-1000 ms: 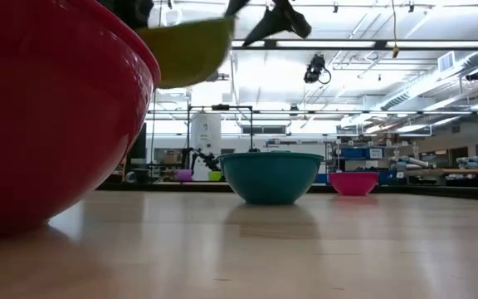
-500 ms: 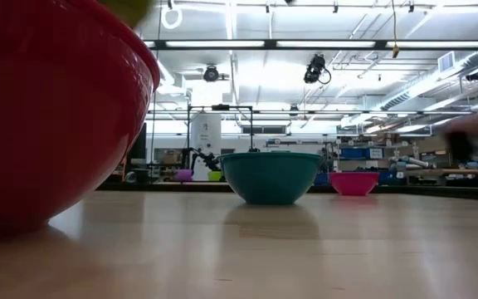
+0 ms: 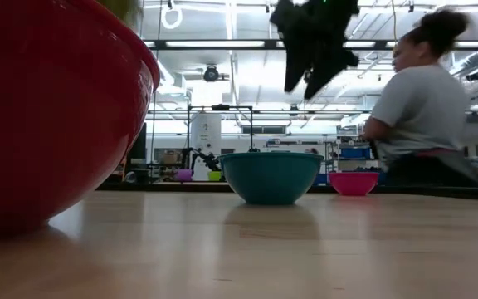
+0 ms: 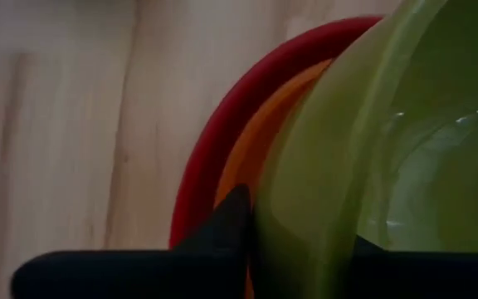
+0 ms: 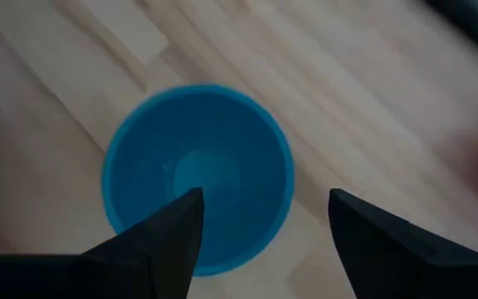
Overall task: Nest bowls inside each other by size order
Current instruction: Stack the green bowl on top of the orange bowl
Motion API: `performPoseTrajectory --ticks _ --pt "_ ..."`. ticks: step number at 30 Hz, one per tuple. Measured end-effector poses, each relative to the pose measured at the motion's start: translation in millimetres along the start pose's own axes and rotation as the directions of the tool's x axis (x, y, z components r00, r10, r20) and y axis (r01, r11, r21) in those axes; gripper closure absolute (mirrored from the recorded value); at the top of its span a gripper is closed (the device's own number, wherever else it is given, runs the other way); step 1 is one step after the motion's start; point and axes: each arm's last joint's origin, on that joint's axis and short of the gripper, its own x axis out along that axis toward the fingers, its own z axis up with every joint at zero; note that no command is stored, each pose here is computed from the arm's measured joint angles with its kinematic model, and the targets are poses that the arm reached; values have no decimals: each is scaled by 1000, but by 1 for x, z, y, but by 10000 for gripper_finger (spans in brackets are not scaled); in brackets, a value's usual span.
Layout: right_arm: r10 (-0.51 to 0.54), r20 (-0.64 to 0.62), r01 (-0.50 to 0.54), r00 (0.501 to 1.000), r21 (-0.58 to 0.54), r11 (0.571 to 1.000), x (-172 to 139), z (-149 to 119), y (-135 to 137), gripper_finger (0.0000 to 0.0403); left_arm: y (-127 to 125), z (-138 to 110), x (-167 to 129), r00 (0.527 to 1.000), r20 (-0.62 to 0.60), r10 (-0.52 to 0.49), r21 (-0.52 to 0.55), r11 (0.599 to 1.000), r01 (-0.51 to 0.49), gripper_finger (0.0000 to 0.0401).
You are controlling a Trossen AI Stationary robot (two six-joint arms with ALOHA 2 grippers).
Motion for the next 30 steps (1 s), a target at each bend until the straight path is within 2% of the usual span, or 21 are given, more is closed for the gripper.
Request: performPoseTrajectory --ticks 3,6,10,14,17,22,25,30 --pt "28 -39 -27 999 32 999 22 -9 -5 142 -2 2 14 999 -34 14 -30 999 -15 296" --pt "31 -50 -28 998 67 997 42 -17 -11 142 -5 0 26 996 -89 20 -28 999 -22 233" --pt "-24 -100 36 995 122 992 62 -29 -26 143 -8 -1 29 993 -116 -5 -42 999 0 148" --pt "-16 -141 38 990 151 988 77 -38 -36 143 -8 -3 22 993 -113 -36 -89 996 26 91" --pt "16 -139 8 990 168 986 85 -42 -38 143 -7 -4 11 995 -90 -52 -119 992 41 76" --pt "99 -123 -73 987 197 978 93 -44 -37 143 -5 -8 -10 996 -46 -79 -164 984 71 74" --pt "113 -114 -87 987 212 973 94 -44 -37 148 -3 -11 -21 996 -21 -89 -177 981 84 74" --pt "100 -108 -73 989 235 969 96 -40 -42 190 7 -20 -30 997 -7 74 -213 974 -73 74"
